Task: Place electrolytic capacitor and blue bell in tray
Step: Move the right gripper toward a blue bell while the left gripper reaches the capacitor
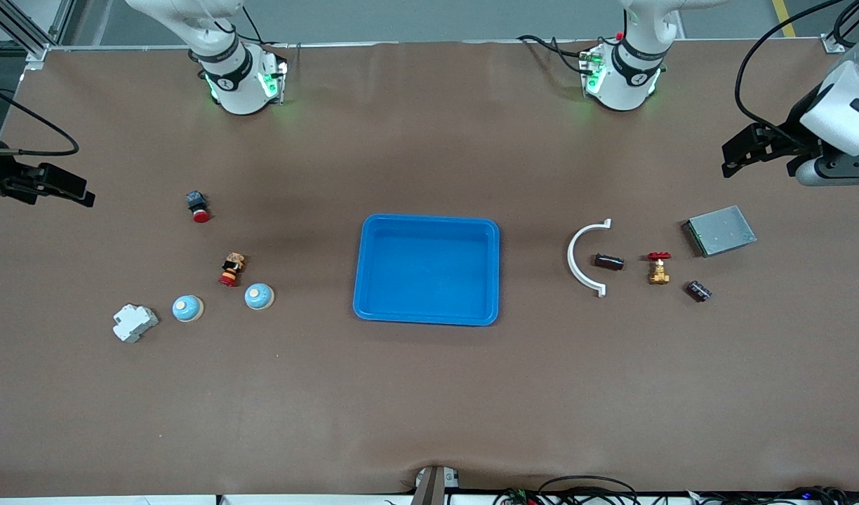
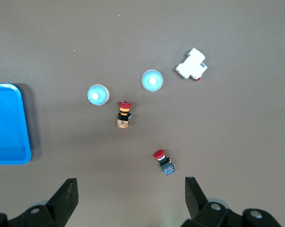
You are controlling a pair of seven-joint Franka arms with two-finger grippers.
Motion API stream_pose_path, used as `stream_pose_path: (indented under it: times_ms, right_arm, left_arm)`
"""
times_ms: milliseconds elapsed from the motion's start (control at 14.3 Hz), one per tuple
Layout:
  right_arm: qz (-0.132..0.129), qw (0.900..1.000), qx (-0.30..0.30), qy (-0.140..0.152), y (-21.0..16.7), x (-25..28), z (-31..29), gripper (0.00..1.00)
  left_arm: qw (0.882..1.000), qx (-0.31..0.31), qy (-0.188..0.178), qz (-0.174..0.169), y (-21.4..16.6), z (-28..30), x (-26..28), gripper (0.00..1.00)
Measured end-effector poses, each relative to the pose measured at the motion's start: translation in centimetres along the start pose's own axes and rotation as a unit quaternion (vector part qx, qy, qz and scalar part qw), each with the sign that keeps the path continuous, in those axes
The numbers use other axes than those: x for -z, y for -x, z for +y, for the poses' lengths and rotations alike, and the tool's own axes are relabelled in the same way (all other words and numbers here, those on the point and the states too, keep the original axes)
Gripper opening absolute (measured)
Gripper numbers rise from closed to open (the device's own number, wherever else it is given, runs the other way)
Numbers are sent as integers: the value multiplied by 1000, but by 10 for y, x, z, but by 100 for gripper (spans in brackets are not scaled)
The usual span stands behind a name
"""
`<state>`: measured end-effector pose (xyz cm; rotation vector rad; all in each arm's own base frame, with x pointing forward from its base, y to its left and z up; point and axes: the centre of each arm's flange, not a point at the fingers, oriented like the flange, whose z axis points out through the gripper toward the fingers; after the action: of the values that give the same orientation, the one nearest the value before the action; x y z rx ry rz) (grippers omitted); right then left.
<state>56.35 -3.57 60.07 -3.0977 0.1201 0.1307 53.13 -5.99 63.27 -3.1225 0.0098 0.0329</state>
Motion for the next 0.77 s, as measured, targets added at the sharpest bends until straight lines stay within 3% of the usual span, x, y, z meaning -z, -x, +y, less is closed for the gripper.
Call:
stream_pose_path:
  times_ms: [490, 770]
  right_arm:
    - [-1, 1000, 3, 0, 0, -1, -3, 100]
    - [-1, 1000, 3, 0, 0, -2, -3, 100]
  left_arm:
    - [1000, 4, -12, -5, -1, -7, -1, 100]
    - [999, 6, -24, -48, -7, -11, -26, 100]
